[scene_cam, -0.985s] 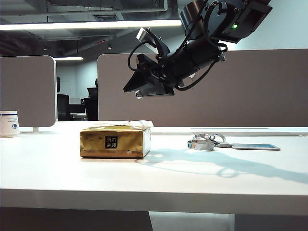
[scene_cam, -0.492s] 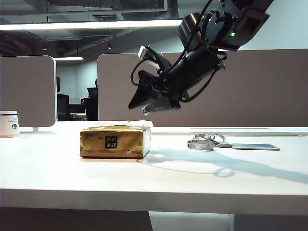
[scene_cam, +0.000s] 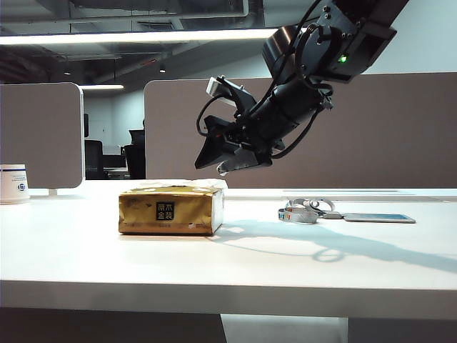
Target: Pull out a tissue from the tissue box and use it to cover the ID card on the tabletop.
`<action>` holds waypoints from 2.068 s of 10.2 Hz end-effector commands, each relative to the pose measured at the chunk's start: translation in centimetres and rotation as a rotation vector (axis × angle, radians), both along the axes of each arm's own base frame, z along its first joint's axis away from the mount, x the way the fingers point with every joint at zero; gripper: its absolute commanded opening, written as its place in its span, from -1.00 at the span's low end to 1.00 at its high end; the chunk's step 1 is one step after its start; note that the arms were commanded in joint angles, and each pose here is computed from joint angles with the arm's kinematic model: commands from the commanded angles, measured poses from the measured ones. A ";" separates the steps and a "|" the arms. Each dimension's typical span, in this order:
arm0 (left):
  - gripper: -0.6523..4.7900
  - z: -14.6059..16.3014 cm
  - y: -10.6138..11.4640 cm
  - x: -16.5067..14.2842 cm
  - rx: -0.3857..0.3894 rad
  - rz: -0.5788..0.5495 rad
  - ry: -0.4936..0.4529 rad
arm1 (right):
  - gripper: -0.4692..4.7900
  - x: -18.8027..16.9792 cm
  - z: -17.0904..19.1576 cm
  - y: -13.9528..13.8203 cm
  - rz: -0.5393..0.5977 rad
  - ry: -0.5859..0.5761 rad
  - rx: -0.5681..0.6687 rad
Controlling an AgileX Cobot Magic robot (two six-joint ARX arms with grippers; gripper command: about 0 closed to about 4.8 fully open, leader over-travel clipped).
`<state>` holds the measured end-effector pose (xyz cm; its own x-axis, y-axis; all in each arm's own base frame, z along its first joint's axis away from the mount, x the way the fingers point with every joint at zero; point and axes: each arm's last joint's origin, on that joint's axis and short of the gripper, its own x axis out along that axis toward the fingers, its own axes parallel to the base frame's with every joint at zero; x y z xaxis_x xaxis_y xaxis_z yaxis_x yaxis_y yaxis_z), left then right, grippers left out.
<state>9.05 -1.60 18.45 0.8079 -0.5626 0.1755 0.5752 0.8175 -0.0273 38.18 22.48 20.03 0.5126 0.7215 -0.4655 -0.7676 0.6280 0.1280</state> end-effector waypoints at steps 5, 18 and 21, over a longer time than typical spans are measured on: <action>-0.78 0.2 0.0 -0.1 0.000 -0.005 -0.015 | 0.22 0.8 -0.9 0.3 -0.052 -0.032 -0.013; -0.78 0.2 0.0 -0.1 -0.005 -0.006 -0.011 | -0.76 1.0 -1.7 0.4 -0.058 -0.007 -0.005; -0.78 0.2 0.0 0.0 -0.005 -0.005 -0.010 | -0.82 1.1 -1.2 0.5 -0.053 -0.030 0.014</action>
